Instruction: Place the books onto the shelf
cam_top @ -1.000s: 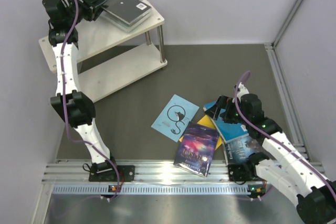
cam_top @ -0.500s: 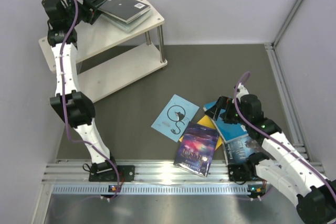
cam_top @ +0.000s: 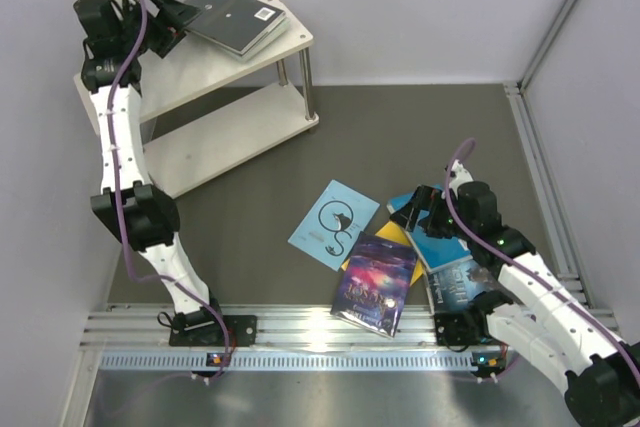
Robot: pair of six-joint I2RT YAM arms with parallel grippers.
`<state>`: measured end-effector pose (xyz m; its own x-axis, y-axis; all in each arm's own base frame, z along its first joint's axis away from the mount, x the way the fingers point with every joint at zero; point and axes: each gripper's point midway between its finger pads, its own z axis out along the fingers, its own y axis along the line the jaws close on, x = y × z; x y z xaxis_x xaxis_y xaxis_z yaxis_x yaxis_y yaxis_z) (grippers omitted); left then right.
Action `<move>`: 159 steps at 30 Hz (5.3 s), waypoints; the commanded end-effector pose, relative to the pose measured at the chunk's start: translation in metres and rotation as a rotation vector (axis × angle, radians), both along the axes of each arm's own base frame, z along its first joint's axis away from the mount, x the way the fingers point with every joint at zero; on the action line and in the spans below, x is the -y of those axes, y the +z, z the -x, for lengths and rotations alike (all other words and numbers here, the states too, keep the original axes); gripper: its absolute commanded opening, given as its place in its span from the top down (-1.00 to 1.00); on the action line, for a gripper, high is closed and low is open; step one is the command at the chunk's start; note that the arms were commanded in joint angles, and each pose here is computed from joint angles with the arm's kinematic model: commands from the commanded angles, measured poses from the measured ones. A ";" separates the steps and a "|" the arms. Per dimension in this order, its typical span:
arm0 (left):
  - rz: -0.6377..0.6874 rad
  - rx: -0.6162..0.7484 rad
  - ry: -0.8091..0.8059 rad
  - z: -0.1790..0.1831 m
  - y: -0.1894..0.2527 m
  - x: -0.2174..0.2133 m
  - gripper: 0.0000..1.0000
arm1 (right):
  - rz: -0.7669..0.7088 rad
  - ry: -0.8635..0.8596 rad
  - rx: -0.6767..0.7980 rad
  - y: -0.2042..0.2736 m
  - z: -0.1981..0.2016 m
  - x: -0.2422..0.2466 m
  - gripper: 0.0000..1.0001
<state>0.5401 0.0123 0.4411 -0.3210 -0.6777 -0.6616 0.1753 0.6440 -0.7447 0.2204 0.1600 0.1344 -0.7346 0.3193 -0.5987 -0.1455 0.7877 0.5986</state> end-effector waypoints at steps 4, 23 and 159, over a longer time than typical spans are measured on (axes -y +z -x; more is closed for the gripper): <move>-0.130 0.158 -0.020 0.034 0.049 0.005 -0.83 | -0.022 -0.004 0.044 0.008 -0.005 0.001 -0.97; -0.465 0.612 0.023 0.061 0.061 -0.034 -0.73 | 0.007 0.038 0.083 0.012 -0.006 0.000 -0.99; -0.177 -0.424 -1.004 0.413 -0.390 0.337 -0.95 | 0.458 -0.071 -0.485 -0.128 0.176 0.014 -1.00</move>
<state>0.1255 -0.3134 0.0503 -0.9039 0.1104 -0.4131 0.4117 0.4864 -0.7707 0.0463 0.1661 0.0242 -0.9415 0.2090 -0.2645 0.1239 0.9442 0.3052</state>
